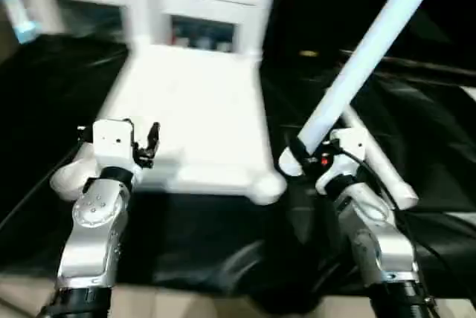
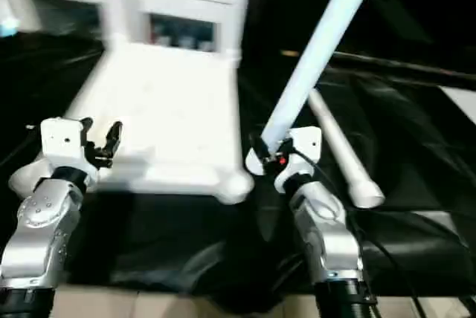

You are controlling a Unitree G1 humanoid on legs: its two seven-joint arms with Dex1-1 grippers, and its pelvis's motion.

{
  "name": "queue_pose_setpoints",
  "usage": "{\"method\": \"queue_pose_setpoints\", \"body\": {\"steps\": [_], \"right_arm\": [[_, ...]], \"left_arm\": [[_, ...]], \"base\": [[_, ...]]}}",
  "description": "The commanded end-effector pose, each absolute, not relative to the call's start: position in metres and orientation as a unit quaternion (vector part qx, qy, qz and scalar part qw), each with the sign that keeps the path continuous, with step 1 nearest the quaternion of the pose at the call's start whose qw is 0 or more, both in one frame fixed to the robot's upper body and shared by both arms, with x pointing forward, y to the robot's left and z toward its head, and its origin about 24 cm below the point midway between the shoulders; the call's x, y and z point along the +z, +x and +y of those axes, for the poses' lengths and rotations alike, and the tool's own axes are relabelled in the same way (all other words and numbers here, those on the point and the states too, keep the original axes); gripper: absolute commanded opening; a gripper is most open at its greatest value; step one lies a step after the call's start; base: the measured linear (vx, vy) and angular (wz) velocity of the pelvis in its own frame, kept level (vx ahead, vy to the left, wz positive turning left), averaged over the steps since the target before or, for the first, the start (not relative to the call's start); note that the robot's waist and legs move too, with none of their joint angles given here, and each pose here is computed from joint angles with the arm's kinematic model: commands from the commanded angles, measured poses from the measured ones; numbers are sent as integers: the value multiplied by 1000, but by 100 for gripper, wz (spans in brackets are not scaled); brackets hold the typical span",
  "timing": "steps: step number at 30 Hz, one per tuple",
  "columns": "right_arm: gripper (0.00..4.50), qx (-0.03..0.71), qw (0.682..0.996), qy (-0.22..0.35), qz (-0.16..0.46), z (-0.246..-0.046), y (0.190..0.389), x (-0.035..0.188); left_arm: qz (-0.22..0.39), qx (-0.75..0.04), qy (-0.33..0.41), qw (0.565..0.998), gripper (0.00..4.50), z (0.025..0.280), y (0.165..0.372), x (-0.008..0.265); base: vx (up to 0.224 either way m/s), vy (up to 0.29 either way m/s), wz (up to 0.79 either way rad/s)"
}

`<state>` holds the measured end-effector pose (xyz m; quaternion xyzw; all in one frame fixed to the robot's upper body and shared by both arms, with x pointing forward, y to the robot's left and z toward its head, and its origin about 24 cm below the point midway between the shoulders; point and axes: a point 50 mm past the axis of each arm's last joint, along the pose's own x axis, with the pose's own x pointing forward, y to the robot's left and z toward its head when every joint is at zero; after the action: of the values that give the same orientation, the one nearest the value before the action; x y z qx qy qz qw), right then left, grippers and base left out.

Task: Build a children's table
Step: Pick table leg, then insert table leg to table base

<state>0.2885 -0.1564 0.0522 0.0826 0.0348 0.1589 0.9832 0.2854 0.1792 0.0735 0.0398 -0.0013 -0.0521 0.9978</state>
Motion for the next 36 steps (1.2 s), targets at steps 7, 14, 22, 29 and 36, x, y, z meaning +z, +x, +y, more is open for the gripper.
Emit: {"method": "queue_pose_setpoints", "body": {"steps": [7, 14, 22, 29, 36], "right_arm": [[188, 173, 982, 78, 18, -149, 291, 61], [188, 181, 980, 81, 18, -155, 290, 63], [188, 278, 959, 46, 36, -172, 284, 71], [188, 286, 957, 10, 37, -185, 284, 76], [188, 296, 954, 11, 36, -183, 272, 79]], "left_arm": [[-5, -45, 52, 998, 296, 188, 286, 78], [-35, -170, 80, 982, 296, 178, 284, 87], [-24, -465, 136, 874, 296, 157, 285, 111], [55, -619, 157, 767, 269, 130, 279, 102], [130, -668, 190, 708, 222, 127, 275, 84]], "base": [[155, 50, 2], [100, -46, 4], [-5, -20, 6], [-51, -12, 8], [0, 0, 0]]}}
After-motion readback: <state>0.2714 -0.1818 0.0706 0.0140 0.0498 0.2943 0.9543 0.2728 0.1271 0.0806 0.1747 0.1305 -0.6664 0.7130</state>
